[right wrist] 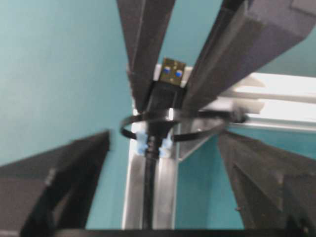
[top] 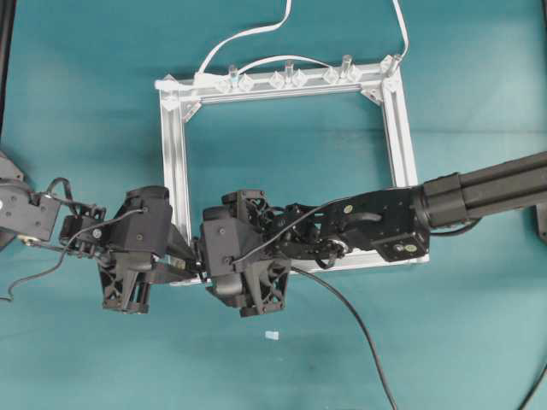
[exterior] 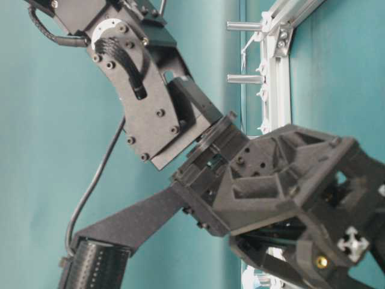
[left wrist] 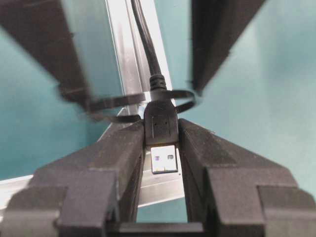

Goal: Insert the wire through the string loop located on the left side.
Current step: 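Open the right gripper and pull the cable through with the left gripper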

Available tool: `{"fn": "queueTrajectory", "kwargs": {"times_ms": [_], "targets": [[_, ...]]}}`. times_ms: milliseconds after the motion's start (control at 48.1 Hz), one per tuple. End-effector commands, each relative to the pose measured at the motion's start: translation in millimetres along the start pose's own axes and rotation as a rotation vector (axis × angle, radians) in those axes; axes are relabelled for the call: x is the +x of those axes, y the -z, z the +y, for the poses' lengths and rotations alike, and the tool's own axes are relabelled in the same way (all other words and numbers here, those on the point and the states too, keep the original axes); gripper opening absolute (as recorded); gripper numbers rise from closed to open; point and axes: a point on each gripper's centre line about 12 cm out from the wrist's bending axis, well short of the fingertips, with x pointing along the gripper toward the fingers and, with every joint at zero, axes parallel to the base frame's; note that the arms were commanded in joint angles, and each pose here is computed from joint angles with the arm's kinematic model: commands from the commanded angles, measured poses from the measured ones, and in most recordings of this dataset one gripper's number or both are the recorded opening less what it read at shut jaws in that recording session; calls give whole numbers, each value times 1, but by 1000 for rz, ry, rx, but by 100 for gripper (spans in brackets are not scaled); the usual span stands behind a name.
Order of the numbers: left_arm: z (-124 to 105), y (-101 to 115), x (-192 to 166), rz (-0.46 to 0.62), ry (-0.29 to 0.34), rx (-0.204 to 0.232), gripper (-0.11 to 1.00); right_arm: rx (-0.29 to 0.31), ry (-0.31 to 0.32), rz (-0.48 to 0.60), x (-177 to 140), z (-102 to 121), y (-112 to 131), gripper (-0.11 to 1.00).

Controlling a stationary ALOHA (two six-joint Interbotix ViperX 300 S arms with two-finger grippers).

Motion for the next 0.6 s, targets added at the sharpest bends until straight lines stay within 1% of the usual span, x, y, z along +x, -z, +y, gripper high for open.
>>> {"fn": "queueTrajectory", "kwargs": {"times_ms": [0,374,582], "targets": [[-2,-13,-3,-39,7,-6,22,-6,-8,-59,-10,6,-22,90],[-3,-11,-3,-19,6,-5,22,-5,-8,-53,-11,5,-19,90],[-9,-2,-7,13,20,10,22,-5,-7,-48,-13,5,-17,90]]}}
